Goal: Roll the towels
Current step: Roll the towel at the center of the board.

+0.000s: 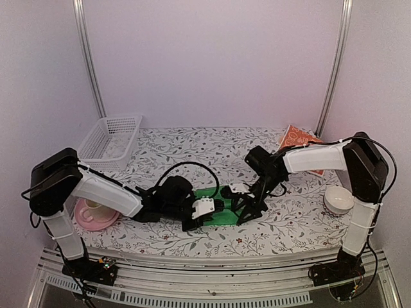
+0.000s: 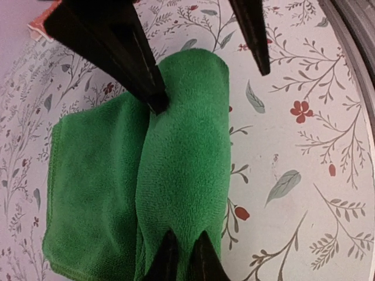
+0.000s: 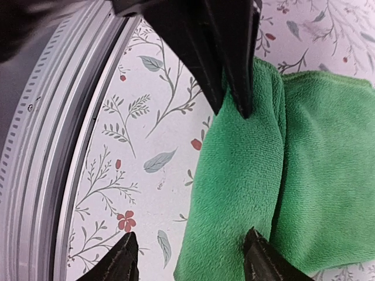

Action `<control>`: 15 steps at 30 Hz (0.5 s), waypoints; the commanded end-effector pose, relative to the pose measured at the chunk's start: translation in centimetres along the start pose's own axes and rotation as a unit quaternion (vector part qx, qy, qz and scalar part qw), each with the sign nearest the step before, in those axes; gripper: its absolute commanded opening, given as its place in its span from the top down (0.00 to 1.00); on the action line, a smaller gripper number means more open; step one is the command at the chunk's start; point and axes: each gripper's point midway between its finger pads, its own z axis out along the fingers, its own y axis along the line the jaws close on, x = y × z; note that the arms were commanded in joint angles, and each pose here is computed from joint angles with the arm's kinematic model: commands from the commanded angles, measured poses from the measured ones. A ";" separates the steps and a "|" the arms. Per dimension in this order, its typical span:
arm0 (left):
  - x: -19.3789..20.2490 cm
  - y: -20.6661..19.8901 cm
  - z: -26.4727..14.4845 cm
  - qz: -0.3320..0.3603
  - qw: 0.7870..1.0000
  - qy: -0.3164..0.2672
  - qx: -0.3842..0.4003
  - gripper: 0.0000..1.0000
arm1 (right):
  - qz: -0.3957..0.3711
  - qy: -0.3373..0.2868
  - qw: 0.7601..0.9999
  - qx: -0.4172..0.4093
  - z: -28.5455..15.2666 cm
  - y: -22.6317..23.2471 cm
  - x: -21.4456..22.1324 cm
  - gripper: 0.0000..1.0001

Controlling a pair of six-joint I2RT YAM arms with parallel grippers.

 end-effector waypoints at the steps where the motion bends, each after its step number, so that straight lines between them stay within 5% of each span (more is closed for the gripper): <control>1: 2.5 0.5 0.1 -0.081 0.995 0.039 0.044 1.00 | -0.057 -0.022 0.996 0.070 -2.3 -0.5 -1.4 0.37; 15: 4.8 1.9 1.2 -0.186 0.975 0.067 0.099 1.00 | -0.141 -0.026 0.980 0.138 -2.3 0.1 -2.2 0.34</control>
